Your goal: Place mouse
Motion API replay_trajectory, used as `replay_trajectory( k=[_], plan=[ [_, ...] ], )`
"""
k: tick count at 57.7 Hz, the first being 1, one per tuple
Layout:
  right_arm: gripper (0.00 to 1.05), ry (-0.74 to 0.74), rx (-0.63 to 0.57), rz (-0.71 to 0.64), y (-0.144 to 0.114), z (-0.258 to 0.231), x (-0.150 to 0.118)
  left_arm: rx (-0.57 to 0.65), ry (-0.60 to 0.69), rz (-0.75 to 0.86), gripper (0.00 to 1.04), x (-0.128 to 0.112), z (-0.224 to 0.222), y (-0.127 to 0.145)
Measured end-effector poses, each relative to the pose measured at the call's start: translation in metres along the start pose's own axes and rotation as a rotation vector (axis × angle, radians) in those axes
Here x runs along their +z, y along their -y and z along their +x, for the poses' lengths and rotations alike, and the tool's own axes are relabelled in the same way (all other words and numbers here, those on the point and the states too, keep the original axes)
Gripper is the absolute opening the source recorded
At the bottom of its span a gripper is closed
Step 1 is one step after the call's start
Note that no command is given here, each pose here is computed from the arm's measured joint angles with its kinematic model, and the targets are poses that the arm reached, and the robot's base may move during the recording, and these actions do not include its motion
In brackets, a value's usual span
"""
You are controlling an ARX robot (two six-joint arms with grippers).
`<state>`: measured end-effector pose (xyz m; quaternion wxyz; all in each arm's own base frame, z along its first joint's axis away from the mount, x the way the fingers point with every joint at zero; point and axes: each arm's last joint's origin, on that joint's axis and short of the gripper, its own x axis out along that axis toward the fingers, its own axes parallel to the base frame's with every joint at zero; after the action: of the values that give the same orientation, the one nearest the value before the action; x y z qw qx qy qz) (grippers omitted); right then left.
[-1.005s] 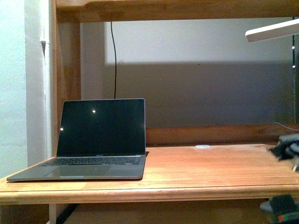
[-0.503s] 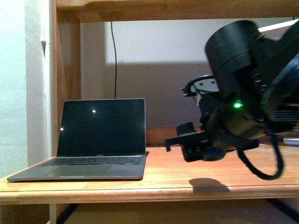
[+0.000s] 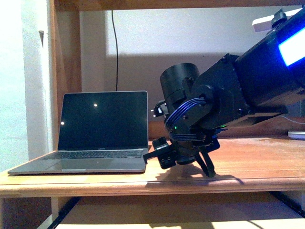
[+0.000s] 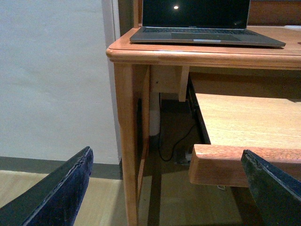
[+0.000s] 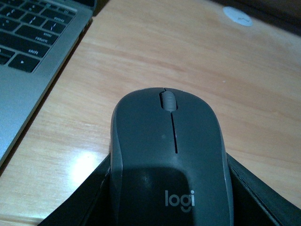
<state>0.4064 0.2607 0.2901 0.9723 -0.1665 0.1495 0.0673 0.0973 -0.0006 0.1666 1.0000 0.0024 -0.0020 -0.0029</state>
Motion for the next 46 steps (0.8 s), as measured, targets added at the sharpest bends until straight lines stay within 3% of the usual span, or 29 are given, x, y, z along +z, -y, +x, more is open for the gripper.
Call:
replay_trajectory(
  k=[11,16,26,38,46],
  plan=[
    [0.55,-0.016,-0.006,-0.012,-0.016,0.014,-0.005,0.000,0.000,0.000,0.97,0.000,0.000,0.000],
    [0.73,-0.002,0.001,0.016,-0.015,0.016,-0.003,0.000,0.000,0.000,0.97,0.000,0.000,0.000],
    [0.99,0.049,0.021,0.077,-0.001,0.014,-0.002,0.000,0.000,0.000,0.97,0.000,0.000,0.000],
    [0.97,0.170,0.110,0.150,0.047,-0.025,0.000,0.000,0.000,0.000,0.97,0.000,0.000,0.000],
    [0.97,0.310,0.197,0.190,0.105,-0.091,-0.015,0.000,0.000,0.000,0.97,0.000,0.000,0.000]
  ],
)
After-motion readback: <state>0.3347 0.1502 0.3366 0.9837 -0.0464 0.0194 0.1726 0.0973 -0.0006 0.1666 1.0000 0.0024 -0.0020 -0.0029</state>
